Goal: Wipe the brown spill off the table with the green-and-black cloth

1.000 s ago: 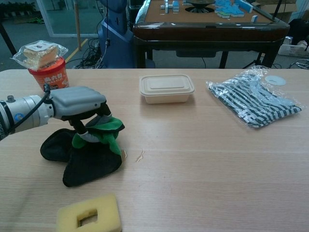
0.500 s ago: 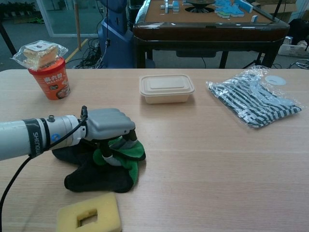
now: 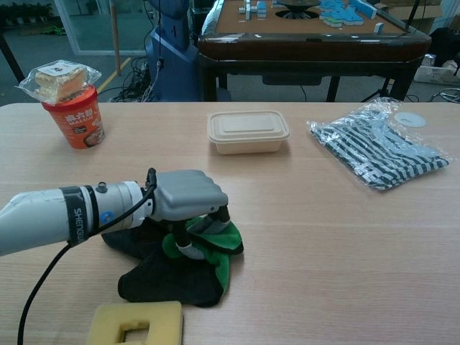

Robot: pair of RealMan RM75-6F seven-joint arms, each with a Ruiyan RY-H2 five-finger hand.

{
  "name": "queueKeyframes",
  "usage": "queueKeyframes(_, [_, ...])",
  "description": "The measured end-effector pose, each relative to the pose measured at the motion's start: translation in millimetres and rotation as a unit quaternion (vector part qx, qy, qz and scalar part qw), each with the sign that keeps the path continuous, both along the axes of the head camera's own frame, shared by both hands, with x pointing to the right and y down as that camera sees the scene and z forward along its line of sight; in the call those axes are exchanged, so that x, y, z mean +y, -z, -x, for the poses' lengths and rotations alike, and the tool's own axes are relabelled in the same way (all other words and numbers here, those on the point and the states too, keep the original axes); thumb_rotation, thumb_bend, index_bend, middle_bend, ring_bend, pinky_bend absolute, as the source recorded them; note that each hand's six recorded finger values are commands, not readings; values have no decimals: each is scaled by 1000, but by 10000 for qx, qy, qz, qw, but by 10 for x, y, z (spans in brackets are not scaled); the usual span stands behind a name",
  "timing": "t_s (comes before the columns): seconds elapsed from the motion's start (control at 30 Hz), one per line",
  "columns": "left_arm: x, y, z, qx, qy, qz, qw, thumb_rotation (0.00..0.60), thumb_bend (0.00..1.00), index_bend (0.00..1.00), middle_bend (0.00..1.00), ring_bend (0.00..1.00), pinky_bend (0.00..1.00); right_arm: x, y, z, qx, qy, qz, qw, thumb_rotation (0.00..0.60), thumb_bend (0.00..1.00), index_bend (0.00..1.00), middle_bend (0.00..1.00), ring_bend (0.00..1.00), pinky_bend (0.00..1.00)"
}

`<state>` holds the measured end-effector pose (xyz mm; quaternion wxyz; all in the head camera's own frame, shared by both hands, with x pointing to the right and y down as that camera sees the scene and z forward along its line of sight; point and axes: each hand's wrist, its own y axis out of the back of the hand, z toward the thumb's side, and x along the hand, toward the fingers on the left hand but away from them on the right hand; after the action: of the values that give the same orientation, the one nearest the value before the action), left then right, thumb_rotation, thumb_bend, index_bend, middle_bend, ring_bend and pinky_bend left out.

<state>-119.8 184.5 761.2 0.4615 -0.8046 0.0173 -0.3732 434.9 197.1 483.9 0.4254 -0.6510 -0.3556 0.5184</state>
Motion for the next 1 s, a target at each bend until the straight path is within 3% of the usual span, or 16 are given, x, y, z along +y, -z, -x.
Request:
queueKeyframes(0.27, [-296, -133, 272, -517, 230, -468, 9973, 600, 268, 660, 735, 787, 1000, -18, -3, 35, -10, 38, -7, 10000, 600, 294, 544, 442, 249, 220])
queueKeyframes(0.63, [-665, -193, 886, -1240, 646, -943, 9857, 600, 268, 660, 735, 787, 1000, -47, -42, 101, -57, 127, 25, 9999, 600, 294, 544, 443, 249, 219])
queueKeyframes(0.77, [-614, -176, 886, -1170, 683, -831, 9873, 600, 269, 660, 735, 787, 1000, -47, -43, 101, -62, 123, 24, 9999, 600, 294, 544, 443, 249, 220])
queueKeyframes(1.0, [-276, -106, 559, -679, 394, -395, 9961, 600, 268, 662, 735, 787, 1000, -39, -26, 87, -55, 100, 5, 9999, 600, 294, 544, 443, 249, 219])
